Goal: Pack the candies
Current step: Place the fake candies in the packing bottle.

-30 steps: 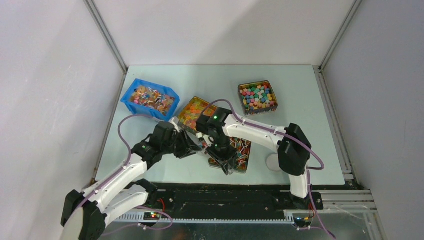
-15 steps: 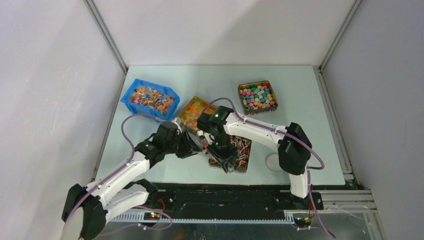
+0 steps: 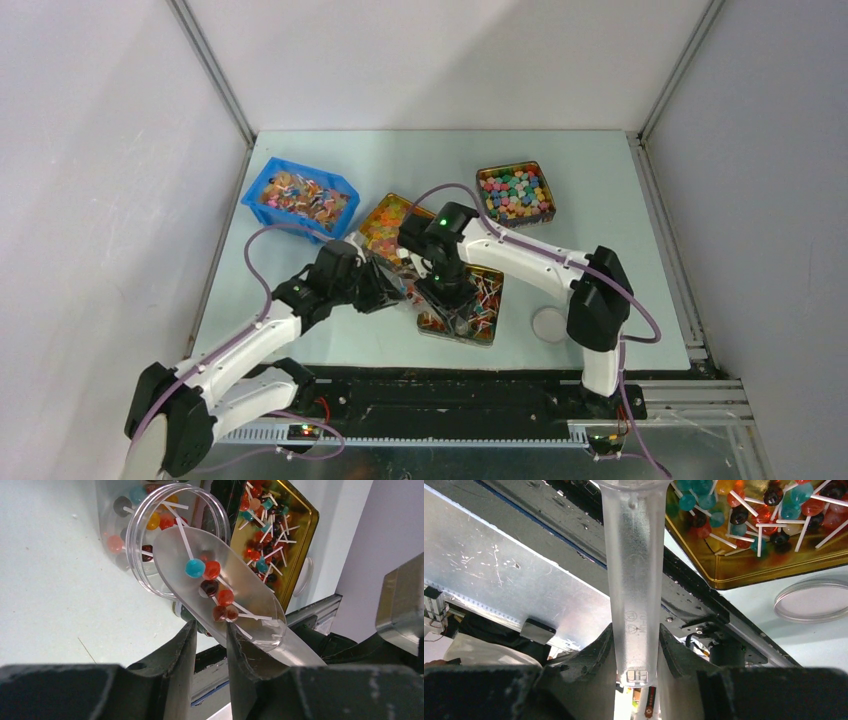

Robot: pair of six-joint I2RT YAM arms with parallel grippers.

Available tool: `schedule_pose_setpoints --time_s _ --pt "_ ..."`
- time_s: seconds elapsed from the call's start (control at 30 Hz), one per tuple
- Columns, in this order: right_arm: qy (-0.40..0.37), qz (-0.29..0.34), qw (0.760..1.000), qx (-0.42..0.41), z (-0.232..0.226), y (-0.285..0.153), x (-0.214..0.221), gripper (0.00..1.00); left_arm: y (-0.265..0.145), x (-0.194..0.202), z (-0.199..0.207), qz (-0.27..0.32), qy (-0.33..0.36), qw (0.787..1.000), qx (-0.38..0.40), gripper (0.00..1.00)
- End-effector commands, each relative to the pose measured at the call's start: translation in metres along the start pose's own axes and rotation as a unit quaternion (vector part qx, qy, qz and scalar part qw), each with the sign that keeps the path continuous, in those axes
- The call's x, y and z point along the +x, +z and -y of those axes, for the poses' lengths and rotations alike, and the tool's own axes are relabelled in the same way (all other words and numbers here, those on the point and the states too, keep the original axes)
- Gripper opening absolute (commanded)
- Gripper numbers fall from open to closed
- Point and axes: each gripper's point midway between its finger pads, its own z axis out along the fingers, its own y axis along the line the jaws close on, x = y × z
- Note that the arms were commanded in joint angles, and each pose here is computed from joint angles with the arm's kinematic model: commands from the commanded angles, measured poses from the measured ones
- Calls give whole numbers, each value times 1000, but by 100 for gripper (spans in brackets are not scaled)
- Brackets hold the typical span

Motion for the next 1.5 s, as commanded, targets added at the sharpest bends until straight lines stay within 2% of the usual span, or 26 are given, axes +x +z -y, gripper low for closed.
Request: schedule_pose_setpoints --time_s 0.0,0.8,1.47 --pt "5 64 998 -3 -1 -27 -13 0 -2 2 7 -8 9 1000 2 32" --pt "-2 97 995 8 0 -48 -21 0 -3 3 7 -12 16 1000 -4 31" --pt "-15 117 993 12 -2 -65 -26 0 -8 0 10 -7 22 1000 -7 40"
